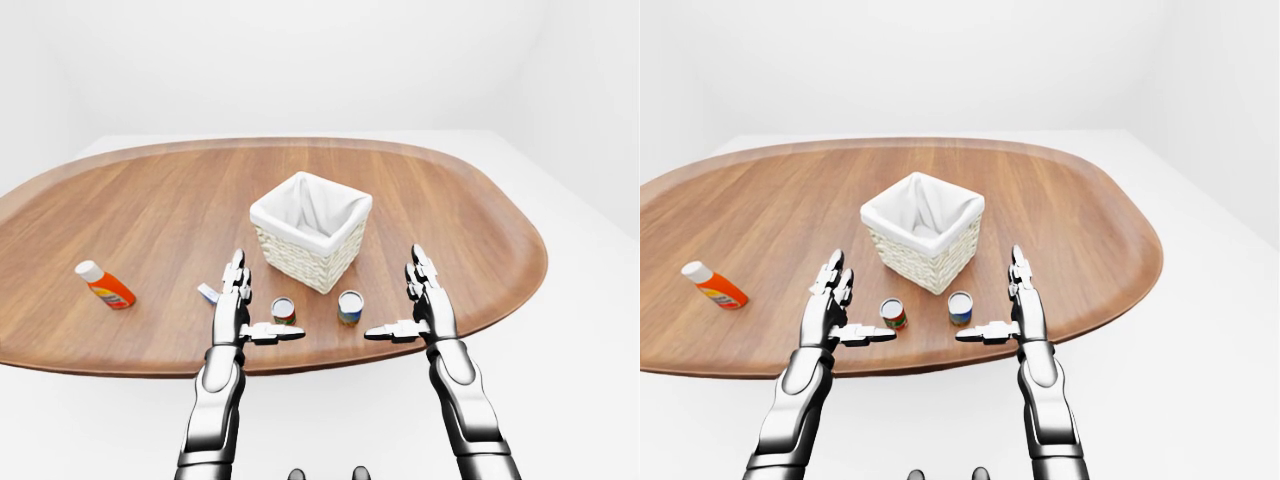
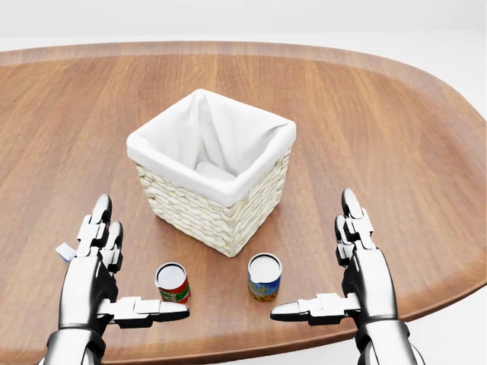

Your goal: Pick up the alphabet soup and the cream cheese box, and put them in the basket.

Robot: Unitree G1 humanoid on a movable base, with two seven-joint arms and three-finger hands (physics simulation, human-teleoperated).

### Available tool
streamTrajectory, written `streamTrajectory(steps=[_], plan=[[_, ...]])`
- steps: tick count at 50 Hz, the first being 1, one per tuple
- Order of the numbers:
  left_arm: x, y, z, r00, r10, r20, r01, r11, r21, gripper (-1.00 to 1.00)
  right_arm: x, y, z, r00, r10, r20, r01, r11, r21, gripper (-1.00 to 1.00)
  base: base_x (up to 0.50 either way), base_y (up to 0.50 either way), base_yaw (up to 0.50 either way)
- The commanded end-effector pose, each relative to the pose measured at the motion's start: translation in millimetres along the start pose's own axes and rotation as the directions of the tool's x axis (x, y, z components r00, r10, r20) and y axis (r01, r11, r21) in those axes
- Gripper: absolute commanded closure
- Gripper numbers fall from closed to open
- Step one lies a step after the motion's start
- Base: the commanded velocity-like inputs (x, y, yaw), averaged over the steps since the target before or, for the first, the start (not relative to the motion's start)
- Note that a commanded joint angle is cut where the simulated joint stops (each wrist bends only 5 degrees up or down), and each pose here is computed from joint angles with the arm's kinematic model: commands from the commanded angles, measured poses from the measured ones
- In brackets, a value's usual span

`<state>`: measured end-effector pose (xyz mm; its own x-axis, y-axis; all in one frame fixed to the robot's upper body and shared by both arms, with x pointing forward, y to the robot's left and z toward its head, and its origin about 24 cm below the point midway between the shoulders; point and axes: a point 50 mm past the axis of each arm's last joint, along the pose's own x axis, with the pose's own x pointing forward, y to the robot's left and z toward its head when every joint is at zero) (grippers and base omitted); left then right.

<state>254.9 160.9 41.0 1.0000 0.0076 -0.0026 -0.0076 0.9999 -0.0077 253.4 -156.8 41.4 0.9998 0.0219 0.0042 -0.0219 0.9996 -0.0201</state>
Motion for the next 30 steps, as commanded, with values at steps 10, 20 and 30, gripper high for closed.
streamTrajectory(steps=[10, 20, 30], plan=[[-0.7, 0.6, 0.9, 1.0, 0.004, 0.01, -0.003, 1.0, -0.003, -1.0, -0.1, -0.1, -0.2, 1.0, 0.002, 0.004, -0.002, 1.0, -0.002, -1.0, 0.09, 0.0, 0.0], [-0.4, 1.0, -0.1, 1.0, 0.005, 0.011, -0.005, 1.0, -0.003, -1.0, 0.1, 0.2, -0.9, 1.0, 0.002, 0.005, -0.002, 1.0, -0.003, -1.0, 0.09, 0.0, 0.0], [1.0, 1.2, -1.2, 1.0, 0.005, 0.01, -0.005, 1.0, -0.003, -1.0, 0.2, 0.4, -0.7, 1.0, 0.003, 0.005, -0.003, 1.0, -0.004, -1.0, 0.09, 0.0, 0.0]])
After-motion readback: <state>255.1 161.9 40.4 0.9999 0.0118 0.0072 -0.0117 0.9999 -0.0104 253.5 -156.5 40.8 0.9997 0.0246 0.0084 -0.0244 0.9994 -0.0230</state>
